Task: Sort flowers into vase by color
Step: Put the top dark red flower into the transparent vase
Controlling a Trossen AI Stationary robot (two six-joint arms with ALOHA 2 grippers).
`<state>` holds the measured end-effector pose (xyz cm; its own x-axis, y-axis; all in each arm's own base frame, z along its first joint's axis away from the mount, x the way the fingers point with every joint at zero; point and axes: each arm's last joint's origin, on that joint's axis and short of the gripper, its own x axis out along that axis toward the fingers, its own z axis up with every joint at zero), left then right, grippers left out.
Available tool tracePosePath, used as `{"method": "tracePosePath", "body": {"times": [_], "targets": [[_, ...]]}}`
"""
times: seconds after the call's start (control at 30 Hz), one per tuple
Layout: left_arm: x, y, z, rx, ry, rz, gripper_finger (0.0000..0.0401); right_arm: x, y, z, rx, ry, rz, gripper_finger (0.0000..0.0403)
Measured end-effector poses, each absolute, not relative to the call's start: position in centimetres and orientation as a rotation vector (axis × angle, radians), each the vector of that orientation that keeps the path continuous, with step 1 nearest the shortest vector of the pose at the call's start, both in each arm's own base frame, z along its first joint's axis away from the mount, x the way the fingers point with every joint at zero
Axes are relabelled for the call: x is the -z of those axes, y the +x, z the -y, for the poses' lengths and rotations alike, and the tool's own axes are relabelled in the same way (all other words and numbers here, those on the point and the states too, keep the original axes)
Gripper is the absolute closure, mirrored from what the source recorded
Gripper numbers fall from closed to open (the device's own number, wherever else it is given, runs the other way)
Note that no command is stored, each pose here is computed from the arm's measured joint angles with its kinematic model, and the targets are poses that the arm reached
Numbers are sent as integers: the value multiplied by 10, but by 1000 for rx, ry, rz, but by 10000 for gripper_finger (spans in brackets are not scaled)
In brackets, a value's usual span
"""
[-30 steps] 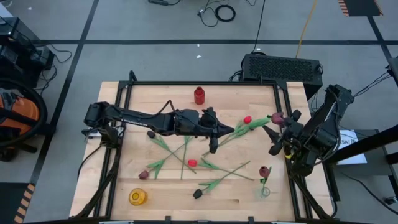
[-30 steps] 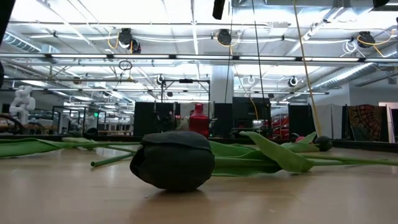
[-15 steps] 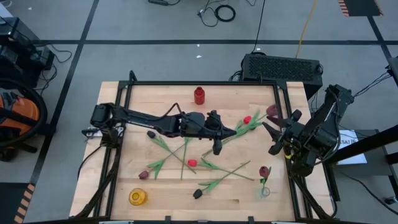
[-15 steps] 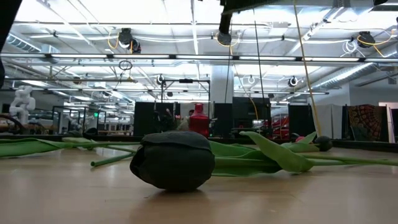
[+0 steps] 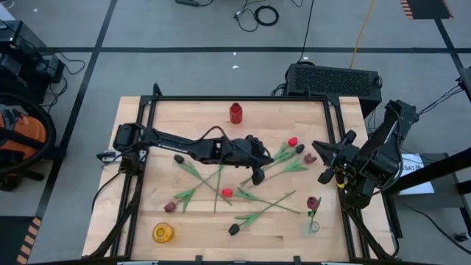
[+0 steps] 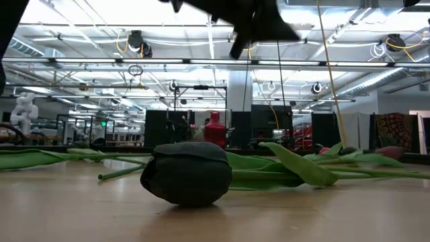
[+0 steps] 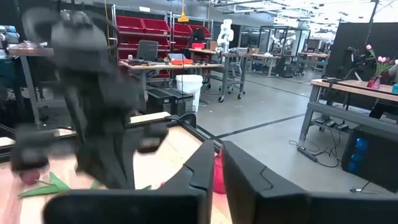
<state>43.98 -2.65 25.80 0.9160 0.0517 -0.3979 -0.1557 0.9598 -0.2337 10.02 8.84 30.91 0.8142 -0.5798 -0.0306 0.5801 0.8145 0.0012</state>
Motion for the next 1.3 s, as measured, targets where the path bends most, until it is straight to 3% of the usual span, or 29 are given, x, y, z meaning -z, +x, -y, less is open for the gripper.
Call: {"method": "tracePosePath", "body": {"times": [0.23, 0.4, 0.5, 0.97, 1.3], "targets": [[-201, 452, 38, -42, -176, -585, 333, -309, 100, -88, 610, 20, -53, 338], [-159, 464, 36, -45, -147, -629, 264, -309, 100, -88, 610, 21, -52, 333], [-141, 466, 33, -50, -139, -665, 245, -309, 100, -88, 610, 20, -53, 332], [-113, 471, 42, -80, -59, -675, 245, -309, 100, -88, 610, 13, -54, 332], [-98, 472, 40, -75, -65, -704, 309, -309, 100, -88, 610, 13, -54, 332]]}}
